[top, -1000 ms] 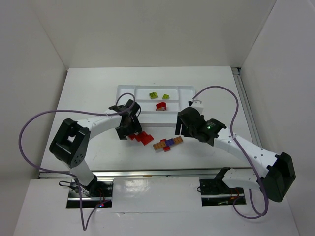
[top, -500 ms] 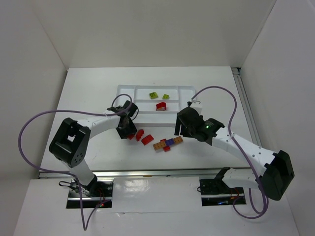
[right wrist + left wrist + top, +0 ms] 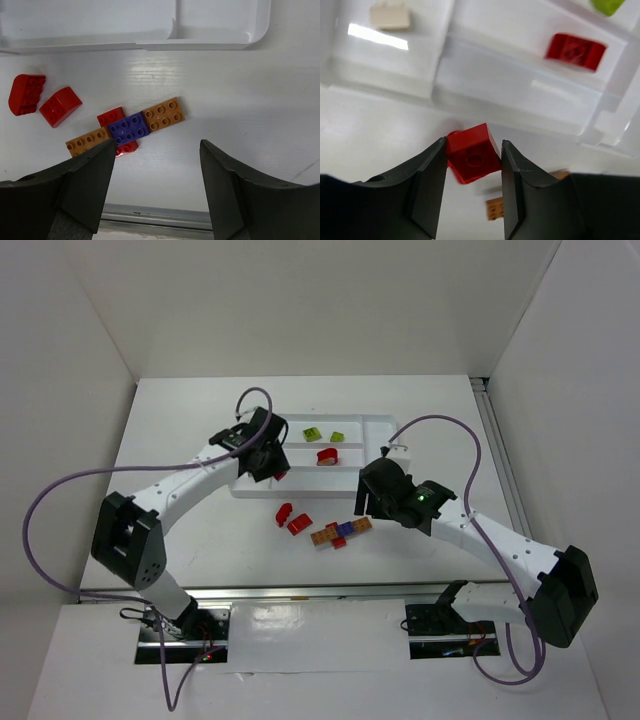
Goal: Sort the legos into containers by color
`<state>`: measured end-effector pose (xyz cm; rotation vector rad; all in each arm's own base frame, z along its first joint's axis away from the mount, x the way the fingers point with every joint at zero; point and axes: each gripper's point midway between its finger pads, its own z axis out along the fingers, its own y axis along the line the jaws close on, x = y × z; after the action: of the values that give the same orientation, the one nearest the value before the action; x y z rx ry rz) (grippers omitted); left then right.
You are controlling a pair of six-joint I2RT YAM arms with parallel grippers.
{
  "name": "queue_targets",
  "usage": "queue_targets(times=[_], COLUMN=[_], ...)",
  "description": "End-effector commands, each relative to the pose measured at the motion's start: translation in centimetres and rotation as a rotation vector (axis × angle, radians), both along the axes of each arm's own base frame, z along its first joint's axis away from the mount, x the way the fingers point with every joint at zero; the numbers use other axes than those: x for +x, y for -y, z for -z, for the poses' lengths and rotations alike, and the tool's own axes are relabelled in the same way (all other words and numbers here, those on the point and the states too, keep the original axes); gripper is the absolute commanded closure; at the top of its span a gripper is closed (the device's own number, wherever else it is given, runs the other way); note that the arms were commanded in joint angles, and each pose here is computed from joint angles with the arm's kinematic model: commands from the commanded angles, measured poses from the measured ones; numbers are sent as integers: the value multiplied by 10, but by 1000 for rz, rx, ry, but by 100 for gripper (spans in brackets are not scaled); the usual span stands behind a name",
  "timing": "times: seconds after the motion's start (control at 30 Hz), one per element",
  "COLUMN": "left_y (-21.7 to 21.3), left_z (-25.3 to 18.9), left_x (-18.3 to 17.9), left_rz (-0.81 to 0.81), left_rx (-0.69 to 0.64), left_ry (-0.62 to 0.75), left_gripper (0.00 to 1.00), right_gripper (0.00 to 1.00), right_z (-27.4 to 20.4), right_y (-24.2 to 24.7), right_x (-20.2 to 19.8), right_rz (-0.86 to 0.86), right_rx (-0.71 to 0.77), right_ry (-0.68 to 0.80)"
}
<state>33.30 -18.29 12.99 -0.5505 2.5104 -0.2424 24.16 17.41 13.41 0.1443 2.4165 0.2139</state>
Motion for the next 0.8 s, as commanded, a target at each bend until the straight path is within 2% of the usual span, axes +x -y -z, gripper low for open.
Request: queue_targets(times=[0.0,0.17,0.23,0.3,0.33,0.37,0.43,0.57,0.63,0.73,0.77], left_y=[19,44,46,53,53,56,57,53,47,37,31], left_z=[-7,-9,6,9,13,8,9,3,-2,-10,5], left_x=[38,86,98,111,111,116,118,112,103,69,53], left_rz=[43,46,44,55,56,56,56,76,96,169,224], left_rx=[10,4,21,27,35,27,27,40,53,110,152], left_ry=[58,95,74,81,66,79,79,86,89,109,89], left_gripper=[64,64,58,46,34,17,7,2,8,10,10], right_gripper=[25,25,25,25,25,25,25,25,25,25,25], right_z=[-19,-32,-32,-35,-35,-34,-34,-35,-36,-33,-30], right_y=[-2,10,15,15,15,17,14,12,12,12,13], right_x=[11,6,3,2,2,1,1,3,3,3,2], right_rz=[20,56,70,70,70,70,70,70,70,70,70], right_rx=[27,24,18,25,25,18,29,36,36,36,29], right_ry=[58,81,76,83,83,76,68,74,75,74,68])
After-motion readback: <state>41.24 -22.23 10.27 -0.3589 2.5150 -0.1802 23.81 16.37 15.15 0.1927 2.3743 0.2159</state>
